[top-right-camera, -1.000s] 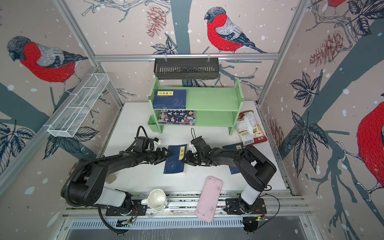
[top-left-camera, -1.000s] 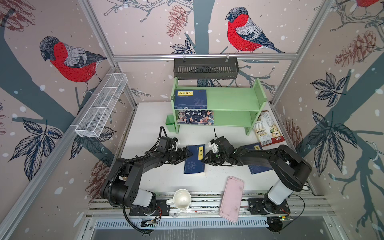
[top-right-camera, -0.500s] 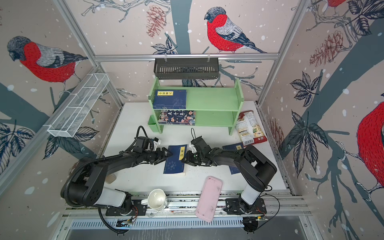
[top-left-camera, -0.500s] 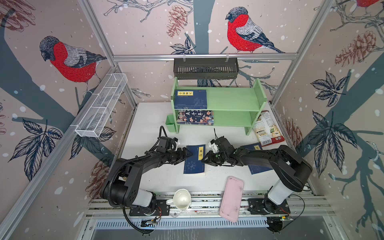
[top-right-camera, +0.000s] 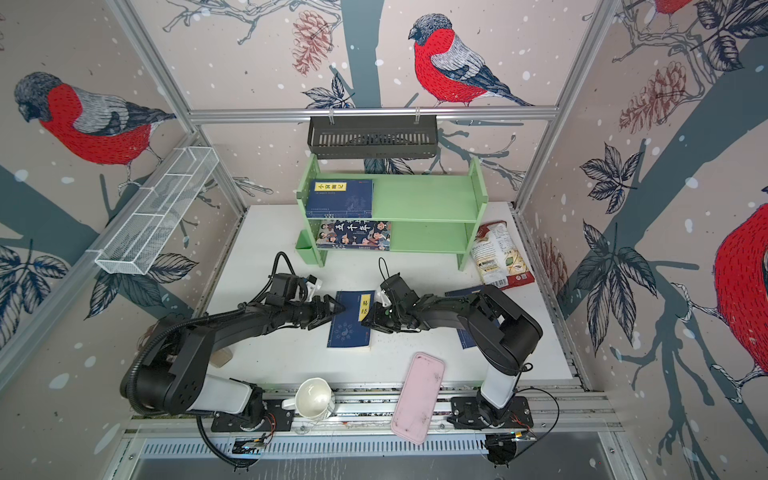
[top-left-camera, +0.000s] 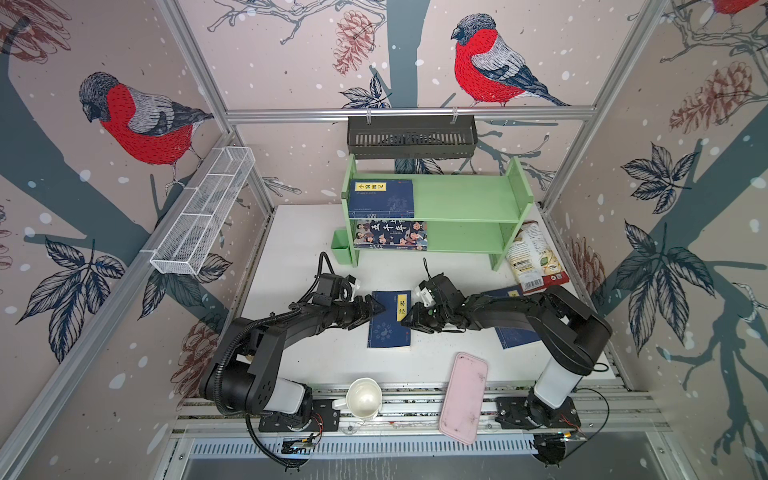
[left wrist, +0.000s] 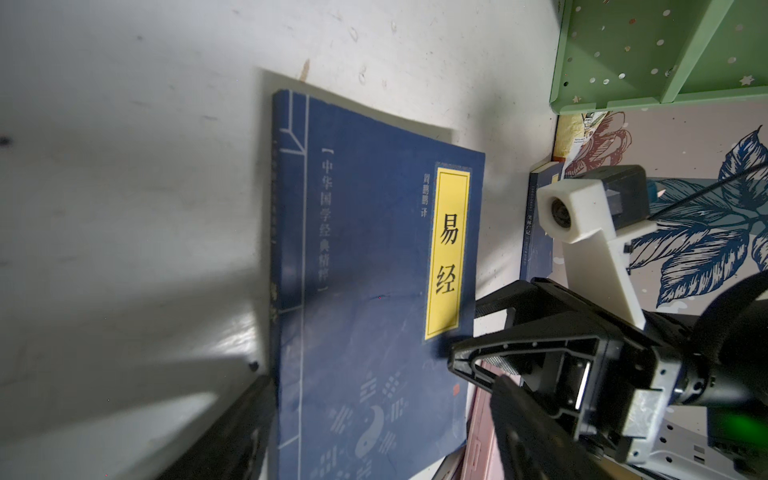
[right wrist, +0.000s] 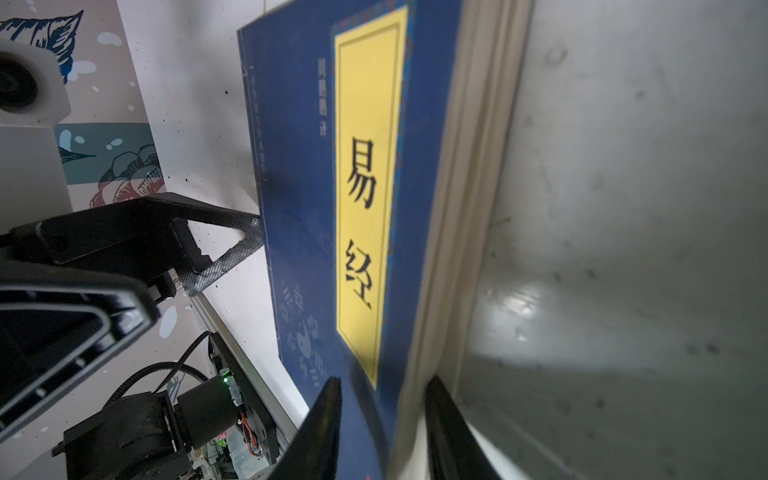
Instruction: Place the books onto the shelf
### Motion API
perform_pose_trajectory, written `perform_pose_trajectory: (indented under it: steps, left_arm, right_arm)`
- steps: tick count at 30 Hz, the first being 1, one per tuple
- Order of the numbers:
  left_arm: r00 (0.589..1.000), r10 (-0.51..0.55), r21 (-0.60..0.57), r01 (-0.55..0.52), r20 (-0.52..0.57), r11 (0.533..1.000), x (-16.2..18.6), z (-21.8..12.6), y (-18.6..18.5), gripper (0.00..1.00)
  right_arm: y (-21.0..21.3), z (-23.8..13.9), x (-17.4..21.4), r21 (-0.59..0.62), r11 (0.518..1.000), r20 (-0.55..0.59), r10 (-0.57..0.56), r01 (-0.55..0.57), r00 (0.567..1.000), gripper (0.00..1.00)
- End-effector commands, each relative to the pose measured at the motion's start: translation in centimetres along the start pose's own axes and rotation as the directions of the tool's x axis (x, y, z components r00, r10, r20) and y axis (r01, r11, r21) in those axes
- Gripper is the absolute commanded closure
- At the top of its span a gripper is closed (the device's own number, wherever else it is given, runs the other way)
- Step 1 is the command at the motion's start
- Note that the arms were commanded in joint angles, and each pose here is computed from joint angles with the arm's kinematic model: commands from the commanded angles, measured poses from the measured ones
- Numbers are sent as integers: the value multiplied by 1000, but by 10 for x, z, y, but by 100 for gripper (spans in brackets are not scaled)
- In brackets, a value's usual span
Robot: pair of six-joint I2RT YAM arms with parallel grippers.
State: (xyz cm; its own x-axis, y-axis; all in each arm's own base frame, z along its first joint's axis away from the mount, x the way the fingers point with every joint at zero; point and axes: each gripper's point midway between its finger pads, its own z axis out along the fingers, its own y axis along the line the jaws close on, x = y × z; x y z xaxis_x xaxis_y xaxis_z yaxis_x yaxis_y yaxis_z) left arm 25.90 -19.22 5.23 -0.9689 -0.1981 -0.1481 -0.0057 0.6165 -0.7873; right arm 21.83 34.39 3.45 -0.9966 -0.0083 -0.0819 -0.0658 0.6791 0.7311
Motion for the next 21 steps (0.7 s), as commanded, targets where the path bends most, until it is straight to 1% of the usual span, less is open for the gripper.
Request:
perform_pose_trajectory:
  steps: [1,3,4,6,7,11,14,18,21]
  left_arm:
    - [1000,6,11,-6,5,1000,-1,0,-3,19]
    - [1000,7,10,-7,4,1000,-1,0,-3,18]
    - [1000,7,11,-8,5,1000,-1,0,-3,18]
    - [1000,9,12,-9,6,1000,-1,-1,-3,18]
    - [1000,9,12,-9,7,1000,-1,-1,-4,18]
    - [999,29,13,-29,20,999,-4,-4,-8,18]
    - [996,70,10,-71,49,997,-9,-11,-15,18]
    - [988,119,40,-124,102,991,-20,-29,-32,18]
    - [972,175,47,-185,160,982,-29,-48,-45,18]
  right_arm:
    - [7,0,-5,-11,1000,22,-28,28,999,74]
    - [7,-2,-6,-8,1000,27,-29,29,999,88]
    - [7,-3,-6,-6,1000,29,-29,30,999,92]
    - [8,-4,-6,-4,999,30,-33,33,999,93]
    - [8,-4,-6,-4,999,30,-34,34,999,96]
    - [10,-8,-5,-2,999,28,-49,49,998,98]
    - [16,-16,-6,-12,997,32,-78,79,996,98]
    - [35,-32,-5,-61,988,31,-139,140,990,99]
    - [50,-44,-1,-96,977,24,-189,190,982,99]
